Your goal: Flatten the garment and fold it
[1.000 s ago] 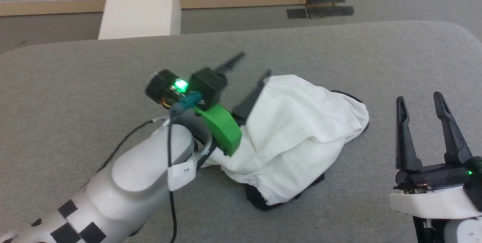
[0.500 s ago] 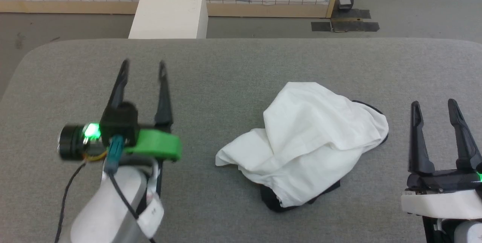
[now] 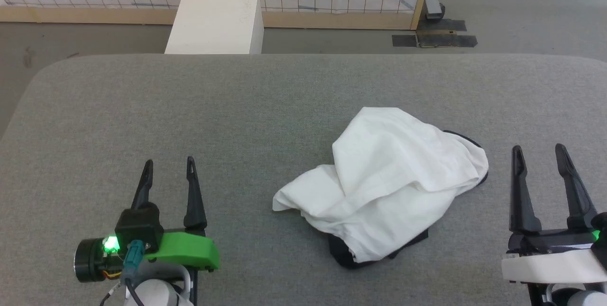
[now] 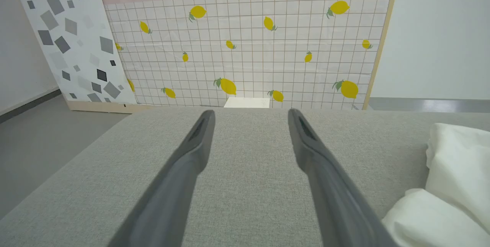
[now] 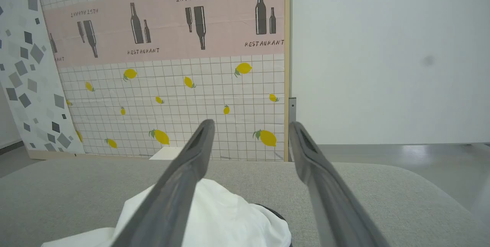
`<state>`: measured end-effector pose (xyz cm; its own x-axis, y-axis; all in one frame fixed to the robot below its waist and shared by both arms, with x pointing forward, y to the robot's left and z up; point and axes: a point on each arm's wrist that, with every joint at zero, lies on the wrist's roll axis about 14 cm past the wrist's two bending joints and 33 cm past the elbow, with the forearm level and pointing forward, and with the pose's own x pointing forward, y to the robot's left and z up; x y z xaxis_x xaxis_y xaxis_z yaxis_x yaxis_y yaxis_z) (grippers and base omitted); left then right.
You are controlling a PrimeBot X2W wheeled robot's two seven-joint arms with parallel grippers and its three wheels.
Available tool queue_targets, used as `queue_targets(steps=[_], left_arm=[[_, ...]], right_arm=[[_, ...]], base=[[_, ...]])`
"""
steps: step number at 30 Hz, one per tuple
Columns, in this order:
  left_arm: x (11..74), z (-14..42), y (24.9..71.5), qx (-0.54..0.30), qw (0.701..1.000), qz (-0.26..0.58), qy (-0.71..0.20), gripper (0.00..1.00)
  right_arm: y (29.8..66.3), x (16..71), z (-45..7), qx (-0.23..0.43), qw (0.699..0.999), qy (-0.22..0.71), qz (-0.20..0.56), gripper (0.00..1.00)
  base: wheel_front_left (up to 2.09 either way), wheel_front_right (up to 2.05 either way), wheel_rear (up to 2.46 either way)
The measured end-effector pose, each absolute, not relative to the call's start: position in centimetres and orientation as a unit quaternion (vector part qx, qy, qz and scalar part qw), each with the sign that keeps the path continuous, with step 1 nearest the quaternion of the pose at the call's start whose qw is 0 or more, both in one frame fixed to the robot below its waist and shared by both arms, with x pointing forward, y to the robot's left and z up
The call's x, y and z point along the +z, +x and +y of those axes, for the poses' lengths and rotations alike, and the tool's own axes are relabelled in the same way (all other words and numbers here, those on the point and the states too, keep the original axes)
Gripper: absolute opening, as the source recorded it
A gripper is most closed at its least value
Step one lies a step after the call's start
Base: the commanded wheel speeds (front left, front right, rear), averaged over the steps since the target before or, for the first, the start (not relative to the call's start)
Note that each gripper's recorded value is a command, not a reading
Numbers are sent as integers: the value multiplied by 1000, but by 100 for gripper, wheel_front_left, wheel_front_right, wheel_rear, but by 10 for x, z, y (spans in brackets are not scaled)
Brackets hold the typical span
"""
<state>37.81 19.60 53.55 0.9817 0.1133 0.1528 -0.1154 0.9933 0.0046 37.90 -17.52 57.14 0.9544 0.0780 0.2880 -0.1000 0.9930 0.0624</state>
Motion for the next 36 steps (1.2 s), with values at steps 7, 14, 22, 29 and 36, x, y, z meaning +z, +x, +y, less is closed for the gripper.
queue_targets(steps=[7,14,22,29,36], left_arm=[[559,190,392,26,993,-114,-5,100],[624,169,443,-74,979,-185,50,100],[573,110,482,-202,972,18,117,100],[483,58,444,-341,892,248,164,100],[420,57,413,-396,797,404,209,100]], right_arm=[[380,567,-170,52,988,39,-137,100],[380,565,-168,56,989,36,-133,100],[379,560,-174,46,990,35,-126,100],[384,561,-182,33,991,31,-129,100],[393,556,-192,18,992,26,-123,100]], base=[[0,0,0],[0,0,0],[0,0,0],[0,0,0],[0,0,0]])
